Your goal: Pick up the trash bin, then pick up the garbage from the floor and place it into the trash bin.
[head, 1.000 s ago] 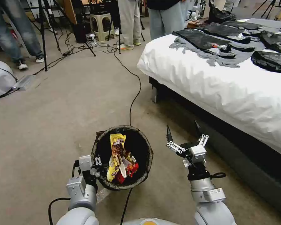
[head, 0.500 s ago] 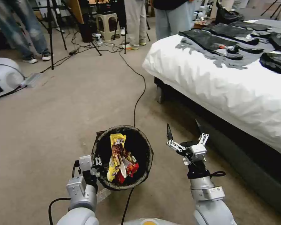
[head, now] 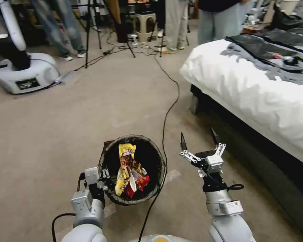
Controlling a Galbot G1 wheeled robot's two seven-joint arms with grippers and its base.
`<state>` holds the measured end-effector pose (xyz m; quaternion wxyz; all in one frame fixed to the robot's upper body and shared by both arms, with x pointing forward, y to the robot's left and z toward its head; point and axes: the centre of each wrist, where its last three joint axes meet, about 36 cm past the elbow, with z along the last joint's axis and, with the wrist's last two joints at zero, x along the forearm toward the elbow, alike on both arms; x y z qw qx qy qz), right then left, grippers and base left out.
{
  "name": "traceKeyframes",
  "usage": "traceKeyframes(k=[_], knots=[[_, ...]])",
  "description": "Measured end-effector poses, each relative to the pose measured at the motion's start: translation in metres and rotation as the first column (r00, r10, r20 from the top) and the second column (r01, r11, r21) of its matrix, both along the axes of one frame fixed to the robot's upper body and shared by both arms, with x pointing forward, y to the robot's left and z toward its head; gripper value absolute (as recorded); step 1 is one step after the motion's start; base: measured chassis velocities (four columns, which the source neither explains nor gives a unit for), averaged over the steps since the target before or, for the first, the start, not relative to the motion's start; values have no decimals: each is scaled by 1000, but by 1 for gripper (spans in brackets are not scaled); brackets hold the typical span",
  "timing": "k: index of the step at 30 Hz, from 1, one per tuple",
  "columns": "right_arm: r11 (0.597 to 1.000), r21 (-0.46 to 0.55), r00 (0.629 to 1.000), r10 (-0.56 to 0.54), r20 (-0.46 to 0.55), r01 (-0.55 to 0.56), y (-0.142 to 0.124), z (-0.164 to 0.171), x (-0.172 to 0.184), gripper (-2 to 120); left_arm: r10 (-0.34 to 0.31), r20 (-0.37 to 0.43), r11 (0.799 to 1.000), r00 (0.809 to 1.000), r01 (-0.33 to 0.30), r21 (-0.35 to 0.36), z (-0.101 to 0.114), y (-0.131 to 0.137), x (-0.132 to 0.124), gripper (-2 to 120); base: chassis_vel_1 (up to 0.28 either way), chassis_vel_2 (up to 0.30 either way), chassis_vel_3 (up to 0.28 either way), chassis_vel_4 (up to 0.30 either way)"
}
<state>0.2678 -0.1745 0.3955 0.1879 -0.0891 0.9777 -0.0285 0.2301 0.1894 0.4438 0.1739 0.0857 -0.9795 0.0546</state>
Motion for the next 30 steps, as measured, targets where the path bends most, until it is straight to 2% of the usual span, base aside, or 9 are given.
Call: traceKeyframes(k=[30], knots=[[1000,-12,1000,16,-3,-16,0,-1,1,100,-2,2,1000,1000,2,3,0,0,1,0,97,93,93,91]])
